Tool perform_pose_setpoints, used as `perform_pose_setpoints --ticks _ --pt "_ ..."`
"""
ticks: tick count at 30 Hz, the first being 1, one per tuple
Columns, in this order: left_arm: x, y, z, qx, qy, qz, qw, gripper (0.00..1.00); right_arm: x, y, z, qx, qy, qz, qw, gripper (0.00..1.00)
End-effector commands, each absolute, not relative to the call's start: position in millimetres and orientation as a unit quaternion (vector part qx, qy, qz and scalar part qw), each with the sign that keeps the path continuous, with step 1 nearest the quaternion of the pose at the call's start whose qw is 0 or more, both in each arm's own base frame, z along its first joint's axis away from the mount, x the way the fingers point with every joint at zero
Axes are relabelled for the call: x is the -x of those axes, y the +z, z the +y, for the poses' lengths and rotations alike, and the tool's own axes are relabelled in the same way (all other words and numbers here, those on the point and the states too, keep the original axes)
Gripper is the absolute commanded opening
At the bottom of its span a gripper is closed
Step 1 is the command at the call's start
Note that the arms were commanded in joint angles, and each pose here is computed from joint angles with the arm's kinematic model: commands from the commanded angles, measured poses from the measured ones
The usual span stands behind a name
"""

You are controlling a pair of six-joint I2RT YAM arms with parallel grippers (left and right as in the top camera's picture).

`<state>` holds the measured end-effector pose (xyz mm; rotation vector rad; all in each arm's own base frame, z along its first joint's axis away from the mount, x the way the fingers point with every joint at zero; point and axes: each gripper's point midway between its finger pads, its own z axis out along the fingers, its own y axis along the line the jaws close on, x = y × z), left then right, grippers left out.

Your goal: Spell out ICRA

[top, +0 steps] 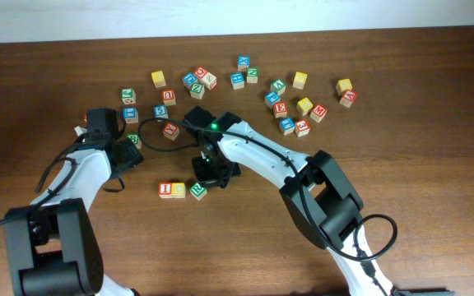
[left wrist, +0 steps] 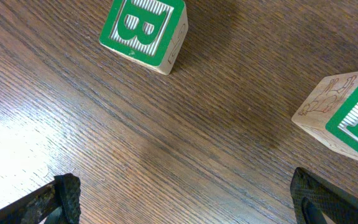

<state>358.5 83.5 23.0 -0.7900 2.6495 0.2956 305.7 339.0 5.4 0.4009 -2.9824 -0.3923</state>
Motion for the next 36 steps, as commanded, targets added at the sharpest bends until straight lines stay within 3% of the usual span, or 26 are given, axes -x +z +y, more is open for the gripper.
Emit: perform_pose_setpoints --ticks 1,36 --pt "-361 23 84 0.281 0.104 0.937 0.180 0.99 -305 -4 335 -0.128 -0.118 -0.983 0.057 0.08" --pt "-361 23 84 0.281 0.104 0.937 0.180 0.99 -280 -4 340 -0.127 -0.099 -0.983 0.083 0.09"
